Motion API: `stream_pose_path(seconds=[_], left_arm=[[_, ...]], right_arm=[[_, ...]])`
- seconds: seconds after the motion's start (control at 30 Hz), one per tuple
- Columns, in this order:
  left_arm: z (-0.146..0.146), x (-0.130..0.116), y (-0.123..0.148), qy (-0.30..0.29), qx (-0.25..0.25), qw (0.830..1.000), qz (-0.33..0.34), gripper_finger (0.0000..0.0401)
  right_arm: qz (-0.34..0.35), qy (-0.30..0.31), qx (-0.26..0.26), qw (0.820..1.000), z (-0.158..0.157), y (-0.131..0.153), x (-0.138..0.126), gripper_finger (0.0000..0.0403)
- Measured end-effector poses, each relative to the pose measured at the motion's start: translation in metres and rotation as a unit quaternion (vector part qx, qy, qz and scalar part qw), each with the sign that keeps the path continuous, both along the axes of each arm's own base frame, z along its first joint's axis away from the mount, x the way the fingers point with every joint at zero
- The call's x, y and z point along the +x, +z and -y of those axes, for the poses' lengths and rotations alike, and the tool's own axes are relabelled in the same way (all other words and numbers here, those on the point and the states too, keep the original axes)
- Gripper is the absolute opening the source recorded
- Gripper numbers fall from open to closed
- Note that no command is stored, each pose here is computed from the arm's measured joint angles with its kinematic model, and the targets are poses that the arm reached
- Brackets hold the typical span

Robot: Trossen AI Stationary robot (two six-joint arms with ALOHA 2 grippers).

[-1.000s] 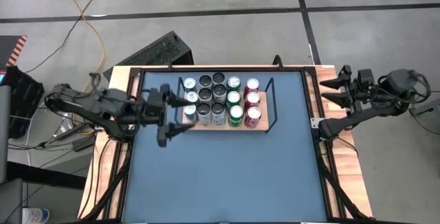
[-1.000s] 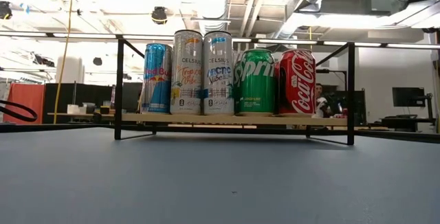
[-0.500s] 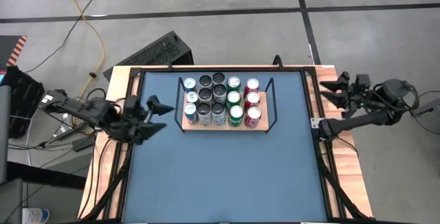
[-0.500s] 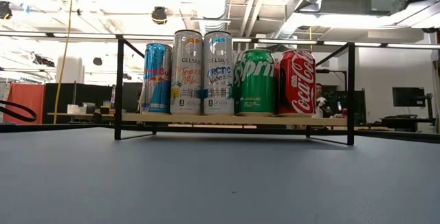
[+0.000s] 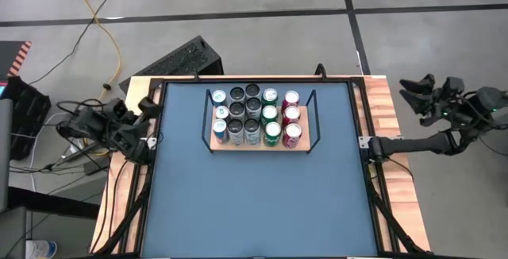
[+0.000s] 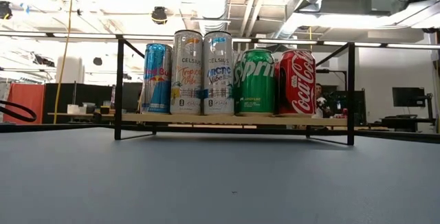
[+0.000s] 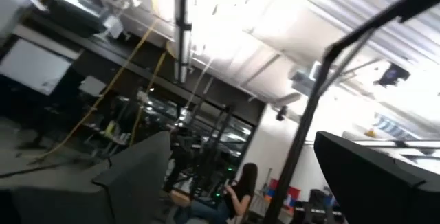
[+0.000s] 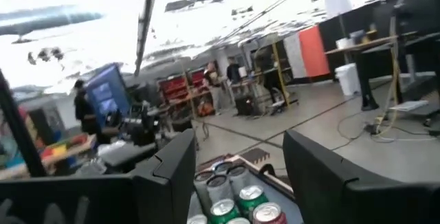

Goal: Place canned beverage on shelf
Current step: Return to Home Position

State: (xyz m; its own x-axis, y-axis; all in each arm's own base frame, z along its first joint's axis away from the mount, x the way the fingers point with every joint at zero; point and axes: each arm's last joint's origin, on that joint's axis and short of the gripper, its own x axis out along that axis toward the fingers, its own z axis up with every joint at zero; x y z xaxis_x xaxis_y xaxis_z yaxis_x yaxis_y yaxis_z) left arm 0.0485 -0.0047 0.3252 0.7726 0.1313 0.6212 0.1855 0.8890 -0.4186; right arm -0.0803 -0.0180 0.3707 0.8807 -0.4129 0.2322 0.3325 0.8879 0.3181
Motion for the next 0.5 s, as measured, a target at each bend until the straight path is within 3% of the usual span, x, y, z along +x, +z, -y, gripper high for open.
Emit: stream_pose_path(seconds=[0.2,0.4,0.5], left_arm=[[-0.005,-0.011,-0.011,0.014,-0.015,0.999,-0.037,0.0346],[0.0,0.01,-0.047,0.023,-0.024,0.995,-0.094,0.0346],[0.004,0.023,-0.076,0.017,-0.042,0.994,-0.102,0.0346]], right_arm=[[-0.041,-0.03,0.034,0.998,-0.006,-0.009,-0.005,0.0207],[-0.096,-0.076,0.067,0.99,-0.014,-0.03,0.017,0.0207],[-0.114,-0.045,0.054,0.991,-0.017,-0.037,0.033,0.0207]])
